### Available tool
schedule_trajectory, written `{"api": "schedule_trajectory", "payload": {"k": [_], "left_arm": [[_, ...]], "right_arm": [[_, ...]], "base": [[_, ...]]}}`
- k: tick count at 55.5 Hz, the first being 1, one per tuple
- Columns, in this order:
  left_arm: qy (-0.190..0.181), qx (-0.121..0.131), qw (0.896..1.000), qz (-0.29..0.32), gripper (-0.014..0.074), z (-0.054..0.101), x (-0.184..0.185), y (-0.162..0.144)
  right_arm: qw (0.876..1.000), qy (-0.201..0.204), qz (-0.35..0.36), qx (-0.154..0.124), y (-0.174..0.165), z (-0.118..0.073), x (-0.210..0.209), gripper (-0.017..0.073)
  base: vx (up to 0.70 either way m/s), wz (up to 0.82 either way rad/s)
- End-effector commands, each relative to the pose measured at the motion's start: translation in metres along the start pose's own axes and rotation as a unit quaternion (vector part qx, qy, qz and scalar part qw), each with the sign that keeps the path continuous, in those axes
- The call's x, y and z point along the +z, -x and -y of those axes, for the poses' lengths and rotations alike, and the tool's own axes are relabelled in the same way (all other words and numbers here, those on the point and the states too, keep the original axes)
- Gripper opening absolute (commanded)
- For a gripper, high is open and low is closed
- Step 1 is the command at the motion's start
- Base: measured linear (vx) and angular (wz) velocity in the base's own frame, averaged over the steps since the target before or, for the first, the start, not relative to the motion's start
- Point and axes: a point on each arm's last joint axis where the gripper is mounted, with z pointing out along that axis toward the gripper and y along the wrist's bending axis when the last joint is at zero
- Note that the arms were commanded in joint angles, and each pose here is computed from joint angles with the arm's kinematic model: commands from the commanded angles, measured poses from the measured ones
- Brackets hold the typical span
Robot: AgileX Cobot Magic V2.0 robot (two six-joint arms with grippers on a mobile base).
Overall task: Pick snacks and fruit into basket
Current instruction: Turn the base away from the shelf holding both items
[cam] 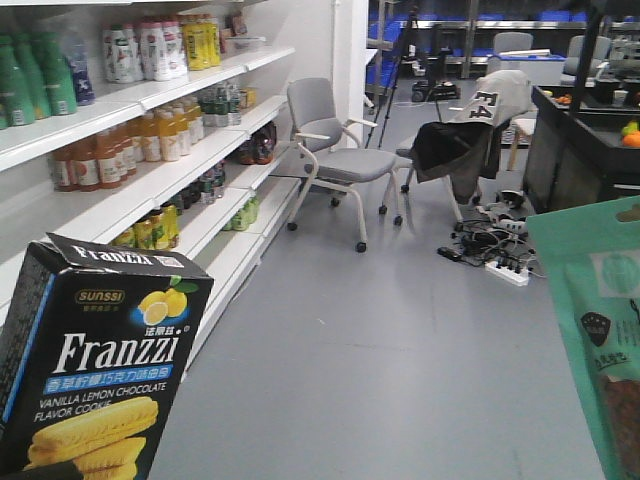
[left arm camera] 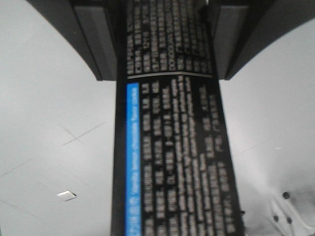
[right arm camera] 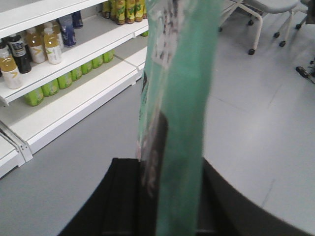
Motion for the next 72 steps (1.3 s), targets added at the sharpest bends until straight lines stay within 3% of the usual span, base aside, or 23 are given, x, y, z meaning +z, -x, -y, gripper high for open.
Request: {"api": "schedule_trajectory", "payload": {"k": [1, 28, 72], "left_arm": [[0.004, -0.001, 0.998, 0.066, 0.0040, -0.0002, -0.0103, 0.0167], [0.004, -0.001, 0.998, 0.066, 0.0040, -0.0002, -0.0103, 0.0166], [0.003, -0.001, 0.998, 0.065, 0.0040, -0.0001, -0.0103, 0.0164]], "right_arm": [[0.998, -0.005, 0.061, -0.010, 0.0156, 0.0018, -0.0077, -0.0007], [0.998, -0.005, 0.061, -0.010, 0.0156, 0.0018, -0.0077, -0.0007], [0.998, -0.005, 0.061, -0.010, 0.0156, 0.0018, -0.0077, -0.0007]], "base": [[0.11, -0.44], [0.13, -0.28], [0.26, -0.02]]}}
